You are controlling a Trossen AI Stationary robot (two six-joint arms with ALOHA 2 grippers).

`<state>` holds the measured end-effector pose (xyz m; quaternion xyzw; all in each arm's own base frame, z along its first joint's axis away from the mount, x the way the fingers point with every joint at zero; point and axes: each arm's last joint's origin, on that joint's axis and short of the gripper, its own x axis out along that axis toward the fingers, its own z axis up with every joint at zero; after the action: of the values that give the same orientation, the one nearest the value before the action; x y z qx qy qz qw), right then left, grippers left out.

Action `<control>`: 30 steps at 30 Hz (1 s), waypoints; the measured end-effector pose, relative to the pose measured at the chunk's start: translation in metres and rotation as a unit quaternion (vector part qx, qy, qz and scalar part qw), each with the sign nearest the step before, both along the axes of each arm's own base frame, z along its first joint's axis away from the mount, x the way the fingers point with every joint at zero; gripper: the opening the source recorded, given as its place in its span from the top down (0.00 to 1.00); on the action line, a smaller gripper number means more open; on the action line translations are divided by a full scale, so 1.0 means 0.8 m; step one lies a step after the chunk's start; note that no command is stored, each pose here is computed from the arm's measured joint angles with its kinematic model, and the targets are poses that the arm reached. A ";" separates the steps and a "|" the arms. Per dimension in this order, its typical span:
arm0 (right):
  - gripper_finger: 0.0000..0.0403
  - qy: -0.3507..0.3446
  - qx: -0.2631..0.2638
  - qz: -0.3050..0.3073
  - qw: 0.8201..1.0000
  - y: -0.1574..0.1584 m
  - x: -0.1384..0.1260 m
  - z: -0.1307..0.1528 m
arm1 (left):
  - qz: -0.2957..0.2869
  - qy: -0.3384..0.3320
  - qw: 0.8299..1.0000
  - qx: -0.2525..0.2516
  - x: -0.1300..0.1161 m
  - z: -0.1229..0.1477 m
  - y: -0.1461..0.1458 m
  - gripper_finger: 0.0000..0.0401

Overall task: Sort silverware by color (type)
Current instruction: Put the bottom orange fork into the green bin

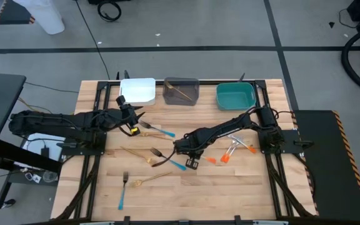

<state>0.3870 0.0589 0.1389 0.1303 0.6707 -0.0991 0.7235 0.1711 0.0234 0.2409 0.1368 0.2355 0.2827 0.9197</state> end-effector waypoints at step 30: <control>0.96 0.132 -0.261 0.250 0.923 -0.012 -0.019 0.022 | 0.001 0.004 1.000 -0.013 -0.001 -0.003 -0.001 0.69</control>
<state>0.3720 0.0494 0.1566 -0.2500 0.7209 -0.1027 0.6382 0.1702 0.0229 0.2387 0.1262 0.2433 0.2803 0.9199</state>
